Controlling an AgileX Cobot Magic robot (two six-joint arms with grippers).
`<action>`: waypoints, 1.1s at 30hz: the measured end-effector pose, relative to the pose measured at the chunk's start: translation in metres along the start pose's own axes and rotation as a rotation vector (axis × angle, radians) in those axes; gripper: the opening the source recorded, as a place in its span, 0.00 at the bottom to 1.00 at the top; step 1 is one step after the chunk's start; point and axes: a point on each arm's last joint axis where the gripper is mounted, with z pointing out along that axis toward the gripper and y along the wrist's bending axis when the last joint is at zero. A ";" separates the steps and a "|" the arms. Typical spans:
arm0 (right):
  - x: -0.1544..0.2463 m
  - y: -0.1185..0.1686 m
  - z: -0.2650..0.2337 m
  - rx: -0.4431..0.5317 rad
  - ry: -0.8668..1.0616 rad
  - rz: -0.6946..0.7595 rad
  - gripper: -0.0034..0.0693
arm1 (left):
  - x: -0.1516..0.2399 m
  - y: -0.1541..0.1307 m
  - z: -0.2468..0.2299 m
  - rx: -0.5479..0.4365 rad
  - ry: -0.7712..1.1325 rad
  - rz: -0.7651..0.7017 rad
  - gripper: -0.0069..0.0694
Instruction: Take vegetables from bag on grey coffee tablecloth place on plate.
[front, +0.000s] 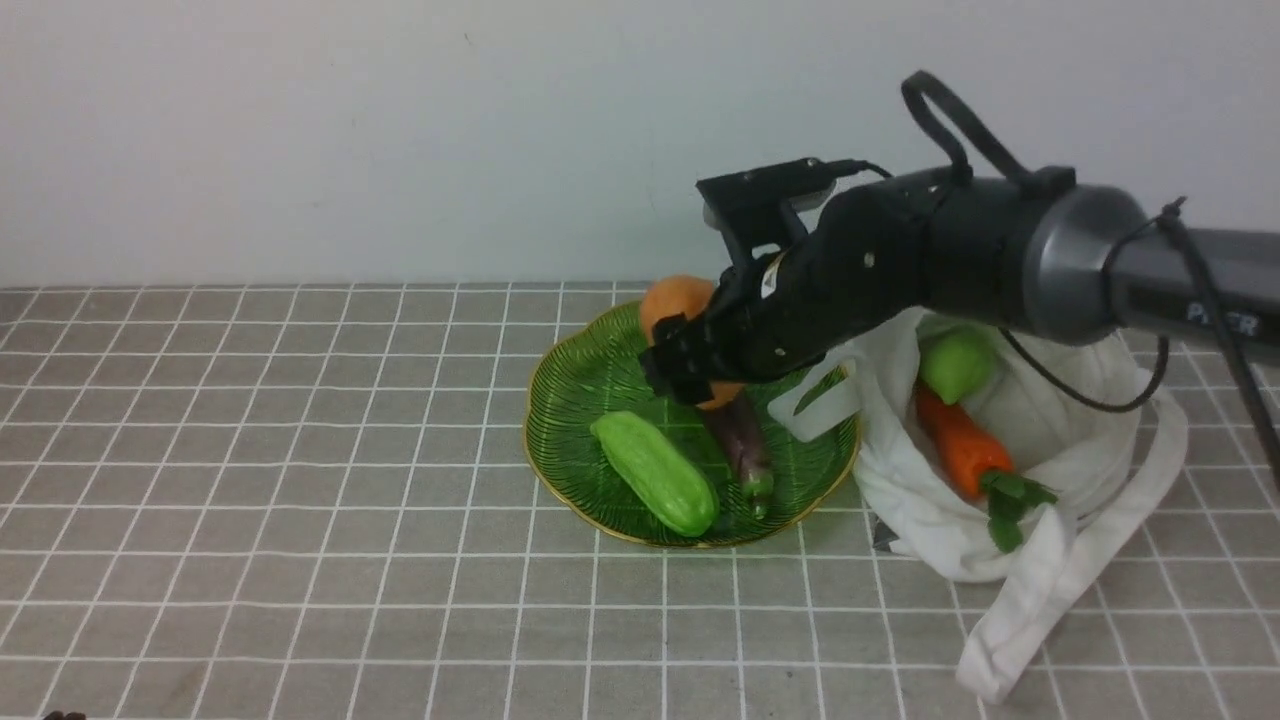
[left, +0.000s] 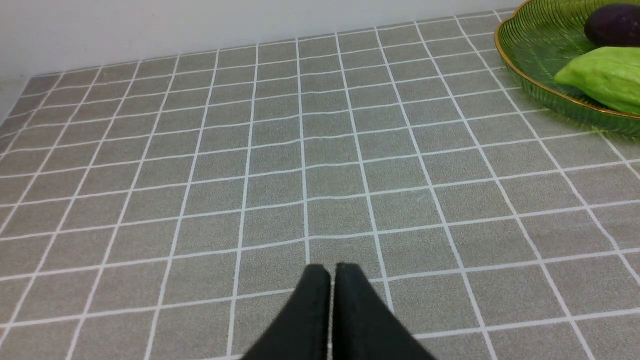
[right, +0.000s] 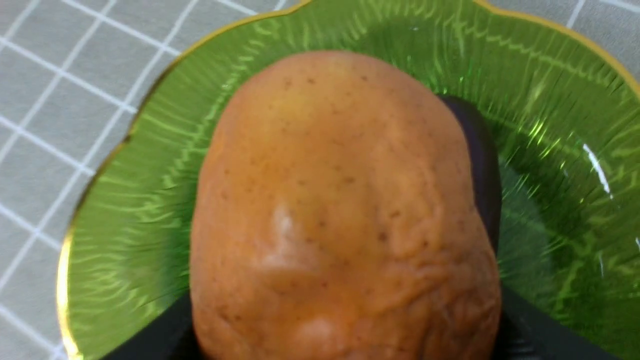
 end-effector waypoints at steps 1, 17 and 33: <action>0.000 0.000 0.000 0.000 -0.001 0.000 0.78 | 0.000 0.000 0.000 0.000 0.000 0.000 0.08; -0.043 0.005 -0.038 0.020 0.116 -0.062 0.98 | 0.000 0.000 0.000 0.000 0.000 0.000 0.08; -0.102 0.009 -0.194 0.118 -0.063 -0.129 0.26 | 0.000 0.000 0.000 0.000 0.000 0.000 0.08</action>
